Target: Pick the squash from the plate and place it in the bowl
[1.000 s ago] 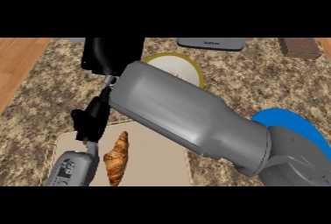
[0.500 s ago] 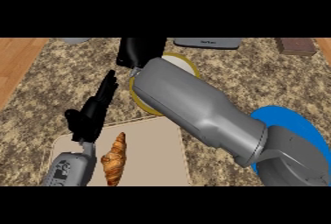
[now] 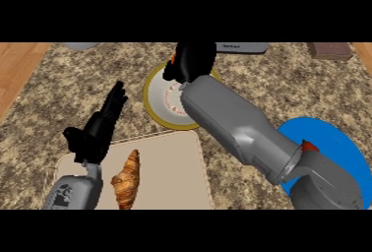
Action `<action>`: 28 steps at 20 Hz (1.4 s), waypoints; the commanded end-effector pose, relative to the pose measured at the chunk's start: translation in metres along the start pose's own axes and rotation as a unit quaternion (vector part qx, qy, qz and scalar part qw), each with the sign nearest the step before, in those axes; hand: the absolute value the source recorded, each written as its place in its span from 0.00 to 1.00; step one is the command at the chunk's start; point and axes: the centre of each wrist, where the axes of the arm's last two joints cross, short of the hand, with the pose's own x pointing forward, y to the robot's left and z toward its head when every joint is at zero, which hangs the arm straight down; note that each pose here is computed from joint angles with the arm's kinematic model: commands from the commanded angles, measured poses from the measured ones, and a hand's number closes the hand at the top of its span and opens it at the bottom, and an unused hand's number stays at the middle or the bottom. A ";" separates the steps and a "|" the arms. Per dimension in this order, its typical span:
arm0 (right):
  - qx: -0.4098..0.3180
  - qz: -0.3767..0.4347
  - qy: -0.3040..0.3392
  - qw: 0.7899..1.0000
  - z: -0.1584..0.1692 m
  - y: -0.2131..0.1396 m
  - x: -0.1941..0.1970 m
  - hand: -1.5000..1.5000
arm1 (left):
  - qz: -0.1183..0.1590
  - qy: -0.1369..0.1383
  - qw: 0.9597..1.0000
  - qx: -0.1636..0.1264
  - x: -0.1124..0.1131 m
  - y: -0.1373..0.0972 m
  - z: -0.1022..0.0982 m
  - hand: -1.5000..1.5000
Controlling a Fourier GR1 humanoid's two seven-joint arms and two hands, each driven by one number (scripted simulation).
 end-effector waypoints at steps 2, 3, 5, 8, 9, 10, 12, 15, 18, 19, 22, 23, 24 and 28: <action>0.073 -0.026 0.057 0.995 0.010 0.020 -0.028 1.00 | -0.002 0.006 1.000 0.005 -0.003 -0.004 -0.001 0.50; 0.055 -0.058 0.094 0.992 0.007 0.025 -0.038 1.00 | 0.002 0.005 1.000 -0.006 -0.010 0.003 0.007 0.50; 0.095 -0.072 0.090 0.989 0.003 0.022 -0.037 0.00 | 0.003 0.005 1.000 0.007 0.012 0.006 0.006 0.50; 0.134 -0.116 0.064 0.982 0.016 0.030 -0.048 0.00 | 0.001 -0.009 1.000 0.002 0.011 -0.004 -0.014 0.50; 0.142 -0.112 0.052 0.982 0.024 0.039 -0.062 0.00 | -0.003 0.003 1.000 0.002 0.001 -0.002 0.009 0.50; 0.129 -0.136 0.043 0.981 0.026 0.035 -0.054 0.00 | 0.007 0.002 1.000 0.001 0.003 0.008 0.010 0.50; 0.113 -0.171 0.026 0.979 0.012 0.024 -0.045 0.00 | -0.006 -0.010 1.000 0.014 -0.001 0.010 -0.002 0.50; 0.061 -0.210 0.014 0.976 0.029 0.037 -0.062 0.00 | -0.009 0.004 1.000 0.013 0.008 -0.004 0.012 0.50; 0.013 -0.241 -0.002 0.970 0.024 0.033 -0.059 0.00 | -0.006 0.003 1.000 0.013 0.001 0.007 0.015 0.50; 0.007 -0.258 -0.007 0.966 0.020 0.021 -0.043 0.00 | 0.002 0.011 1.000 0.011 0.005 0.004 0.011 0.50; 0.000 -0.302 0.014 0.953 0.026 0.016 -0.040 0.00 | -0.001 0.009 1.000 0.023 -0.008 0.008 0.009 0.50; 0.008 -0.305 0.024 0.952 0.011 0.007 -0.037 0.00 | -0.003 0.015 1.000 0.016 -0.001 0.009 0.024 0.50; 0.009 -0.312 0.034 0.949 0.014 0.008 -0.036 0.00 | 0.004 0.009 1.000 0.018 0.004 0.004 0.003 0.50; 0.023 -0.366 0.042 0.929 0.024 -0.003 -0.052 0.00 | 0.001 0.008 0.999 0.034 -0.001 0.005 0.018 0.50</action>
